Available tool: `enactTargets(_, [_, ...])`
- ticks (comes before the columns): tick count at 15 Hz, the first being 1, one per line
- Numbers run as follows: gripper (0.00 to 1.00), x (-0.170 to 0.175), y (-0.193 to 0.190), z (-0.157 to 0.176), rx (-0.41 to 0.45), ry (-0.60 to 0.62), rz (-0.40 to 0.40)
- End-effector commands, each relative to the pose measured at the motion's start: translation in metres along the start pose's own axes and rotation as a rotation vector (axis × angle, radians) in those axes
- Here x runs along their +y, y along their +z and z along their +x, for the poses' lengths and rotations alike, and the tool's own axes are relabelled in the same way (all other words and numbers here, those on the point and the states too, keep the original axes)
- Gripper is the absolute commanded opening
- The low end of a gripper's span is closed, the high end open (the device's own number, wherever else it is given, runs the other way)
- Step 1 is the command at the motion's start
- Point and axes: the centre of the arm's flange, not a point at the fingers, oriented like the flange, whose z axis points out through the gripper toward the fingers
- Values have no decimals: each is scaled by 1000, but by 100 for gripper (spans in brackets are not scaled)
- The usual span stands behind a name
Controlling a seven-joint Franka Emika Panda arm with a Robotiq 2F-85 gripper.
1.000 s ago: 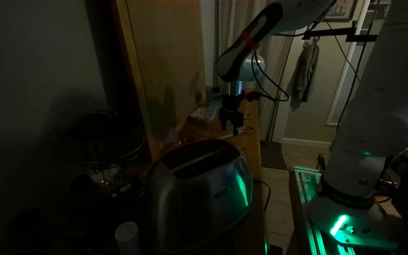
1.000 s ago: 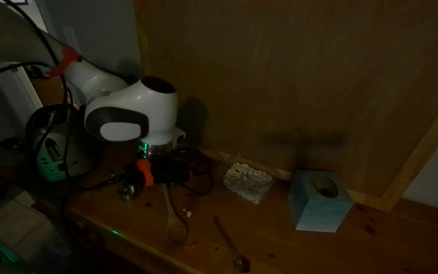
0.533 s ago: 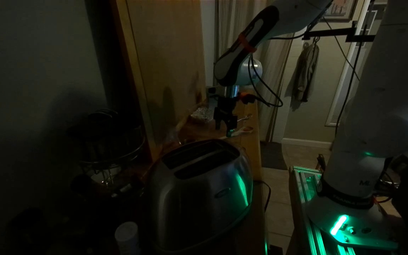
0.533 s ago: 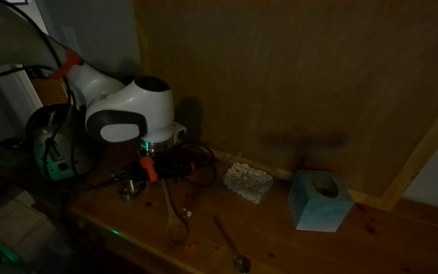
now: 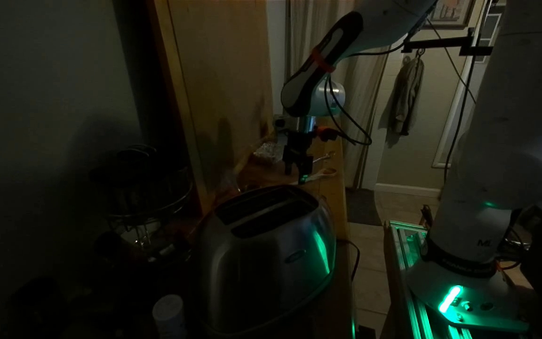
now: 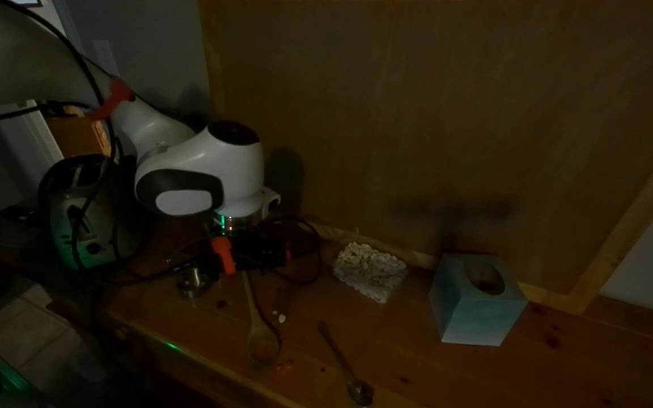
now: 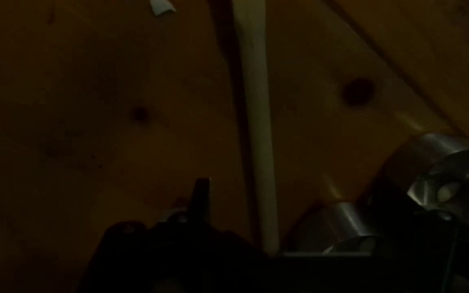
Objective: Pick up the orange object and put it on the wooden spoon, pick up the wooden spoon and pour the substance into the topmost silver measuring cup
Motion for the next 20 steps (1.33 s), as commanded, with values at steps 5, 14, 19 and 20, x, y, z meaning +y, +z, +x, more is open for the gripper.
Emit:
enactTargets(5, [67, 25, 13, 9, 40, -9, -22])
enactTargets(14, [94, 37, 21, 6, 2, -5, -52])
enactTargets(19, [60, 38, 24, 2, -19, 2, -49])
enactTargets(20, [53, 39, 23, 2, -17, 2, -57])
